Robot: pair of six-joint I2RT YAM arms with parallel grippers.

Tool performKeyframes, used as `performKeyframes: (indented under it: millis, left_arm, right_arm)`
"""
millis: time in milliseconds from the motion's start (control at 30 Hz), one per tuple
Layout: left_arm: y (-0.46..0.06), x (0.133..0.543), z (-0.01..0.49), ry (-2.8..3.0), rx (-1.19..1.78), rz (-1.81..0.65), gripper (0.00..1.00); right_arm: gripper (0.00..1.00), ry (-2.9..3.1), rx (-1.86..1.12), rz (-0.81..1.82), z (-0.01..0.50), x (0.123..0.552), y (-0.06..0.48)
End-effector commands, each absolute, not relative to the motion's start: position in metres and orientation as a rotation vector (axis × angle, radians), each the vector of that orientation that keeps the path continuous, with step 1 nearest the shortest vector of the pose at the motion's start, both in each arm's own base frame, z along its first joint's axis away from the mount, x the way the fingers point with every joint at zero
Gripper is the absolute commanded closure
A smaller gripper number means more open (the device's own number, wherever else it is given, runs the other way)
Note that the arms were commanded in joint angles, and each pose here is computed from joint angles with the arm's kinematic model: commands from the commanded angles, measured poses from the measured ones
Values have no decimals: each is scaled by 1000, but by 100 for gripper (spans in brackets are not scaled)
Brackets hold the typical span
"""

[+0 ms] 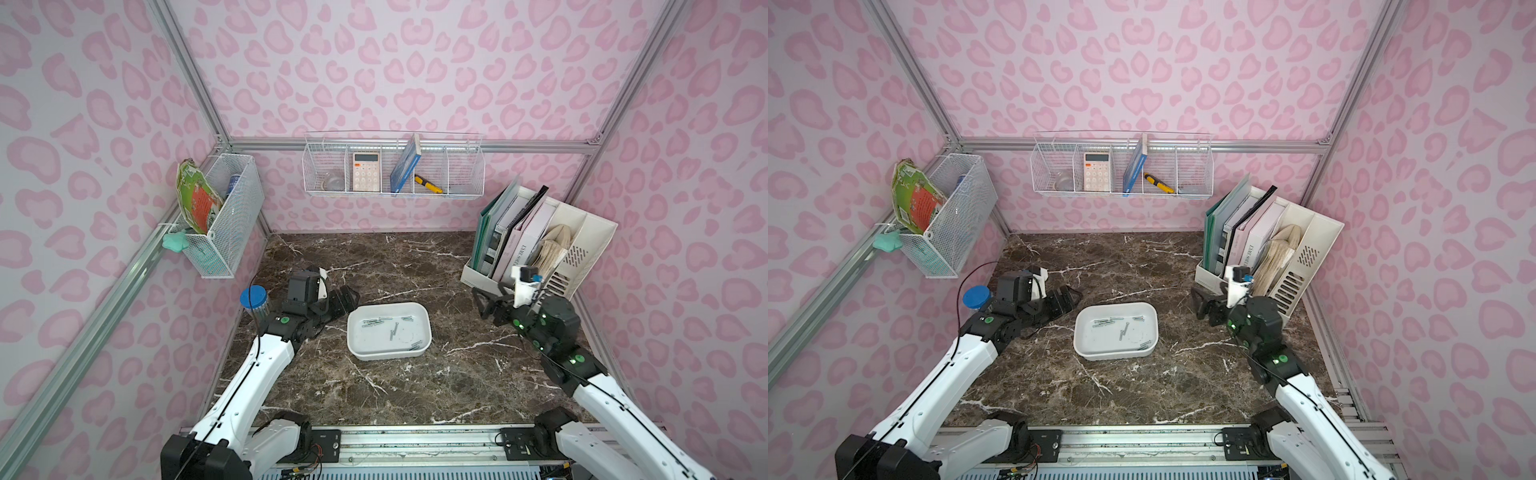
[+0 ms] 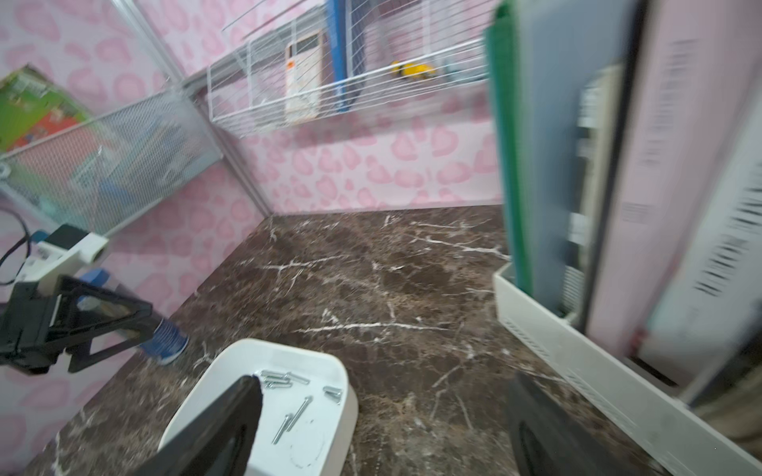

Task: Take out the screws from the storage box
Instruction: Pick up the screw from the storage box.

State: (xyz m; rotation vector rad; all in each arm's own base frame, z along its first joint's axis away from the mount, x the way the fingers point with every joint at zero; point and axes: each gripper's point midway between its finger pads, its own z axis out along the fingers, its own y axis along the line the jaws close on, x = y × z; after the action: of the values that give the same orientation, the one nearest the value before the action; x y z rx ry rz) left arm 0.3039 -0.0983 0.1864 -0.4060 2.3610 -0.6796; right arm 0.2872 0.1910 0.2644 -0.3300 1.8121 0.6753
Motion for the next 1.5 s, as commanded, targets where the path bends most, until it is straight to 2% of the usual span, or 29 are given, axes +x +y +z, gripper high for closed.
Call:
performKeyframes:
  millis: [0,67,133,367,667,800,867,1167,1333,1467]
  left_arm:
    - [-93,281,169,2425,-481,-660,10]
    - [-93,274,168,2409,-499,-679,10]
    - [-90,269,162,2397,-526,-677,10]
    - [-86,258,146,2436,-561,-653,10]
    - [-88,256,126,2465,-611,-672,11]
    - [-89,259,123,2462,-626,-678,11]
    - [-90,261,122,2462,-631,-679,12]
    - [-93,265,121,2489,-635,-672,12]
    - [-89,264,115,2494,-670,-643,12]
    - [-91,264,110,2517,-666,-644,13]
  right_arm:
    - [8,1886,-635,544,245,284,248]
    - [14,1930,-797,546,232,282,290]
    - [25,1969,-903,527,216,286,317]
    - [43,2153,-1059,445,147,318,364]
    - [44,2331,-1053,372,81,335,381]
    - [52,2451,-927,333,61,341,378]
    - [55,2487,-856,381,58,339,383]
    - [53,2491,-749,291,67,327,381]
    - [50,2486,-659,401,84,318,385]
    - [51,2518,-632,405,75,314,388]
